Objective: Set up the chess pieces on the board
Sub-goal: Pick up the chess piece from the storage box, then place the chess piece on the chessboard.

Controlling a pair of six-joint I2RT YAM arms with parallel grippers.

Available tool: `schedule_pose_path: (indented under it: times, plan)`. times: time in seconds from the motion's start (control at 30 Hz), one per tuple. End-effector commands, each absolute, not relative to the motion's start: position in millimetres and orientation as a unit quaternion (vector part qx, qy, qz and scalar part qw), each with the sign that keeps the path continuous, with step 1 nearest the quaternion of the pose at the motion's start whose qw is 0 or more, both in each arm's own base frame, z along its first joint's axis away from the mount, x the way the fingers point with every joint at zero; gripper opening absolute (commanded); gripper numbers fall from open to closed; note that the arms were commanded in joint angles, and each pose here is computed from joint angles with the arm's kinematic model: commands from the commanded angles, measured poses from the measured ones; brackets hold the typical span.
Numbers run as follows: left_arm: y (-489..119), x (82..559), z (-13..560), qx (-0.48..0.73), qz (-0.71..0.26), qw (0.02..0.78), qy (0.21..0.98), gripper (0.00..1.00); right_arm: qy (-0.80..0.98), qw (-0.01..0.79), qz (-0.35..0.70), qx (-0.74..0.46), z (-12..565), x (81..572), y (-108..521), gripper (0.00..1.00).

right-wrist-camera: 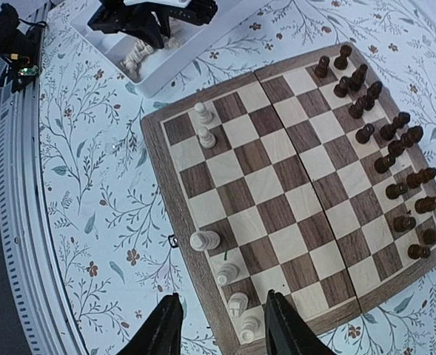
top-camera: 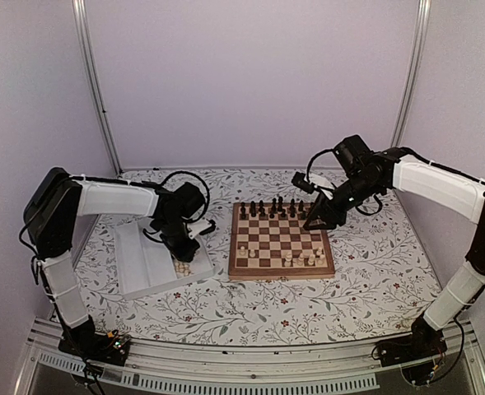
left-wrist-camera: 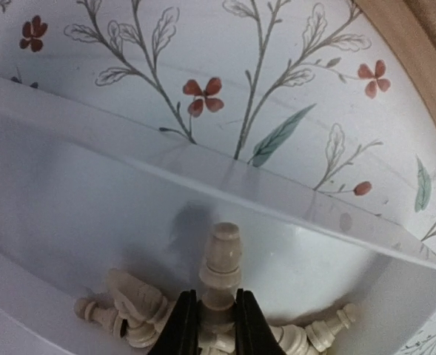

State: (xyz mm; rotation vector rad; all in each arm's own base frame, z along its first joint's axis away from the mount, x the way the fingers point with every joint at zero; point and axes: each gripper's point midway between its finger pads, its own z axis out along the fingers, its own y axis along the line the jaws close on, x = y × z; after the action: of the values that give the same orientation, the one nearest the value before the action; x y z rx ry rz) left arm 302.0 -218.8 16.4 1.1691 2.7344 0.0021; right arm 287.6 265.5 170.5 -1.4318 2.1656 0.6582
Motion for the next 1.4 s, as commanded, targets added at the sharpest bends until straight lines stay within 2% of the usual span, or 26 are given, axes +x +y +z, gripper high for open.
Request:
schedule_pose_path:
  times: [0.0,0.2,0.37,0.5,0.77,1.13,1.37]
  plan:
    - [-226.2,310.9,74.7,0.358,-0.026,0.160,0.920,0.03,0.760,0.255,0.285,-0.525,206.6,297.1,289.7,0.41]
    - [-283.7,313.4,169.4,0.375,-0.129,0.317,0.862,0.03,0.736,0.240,0.389,-0.498,244.5,310.0,331.3,0.42]
    - [-321.6,304.4,218.6,0.393,-0.195,0.388,0.811,0.04,0.715,0.207,0.446,-0.498,253.8,305.1,367.0,0.43]
    - [-346.1,296.2,238.8,0.405,-0.234,0.411,0.782,0.05,0.686,0.181,0.493,-0.503,262.6,289.1,391.6,0.46]
    - [-371.9,288.0,240.8,0.429,-0.251,0.407,0.766,0.06,0.673,0.143,0.515,-0.512,250.3,266.1,410.2,0.47]
    - [-388.5,277.2,241.3,0.450,-0.271,0.399,0.752,0.06,0.682,0.155,0.503,-0.509,248.6,272.2,410.7,0.46]
    - [-380.3,279.2,261.5,0.436,-0.264,0.433,0.744,0.05,0.708,0.167,0.478,-0.493,240.9,286.7,407.6,0.46]
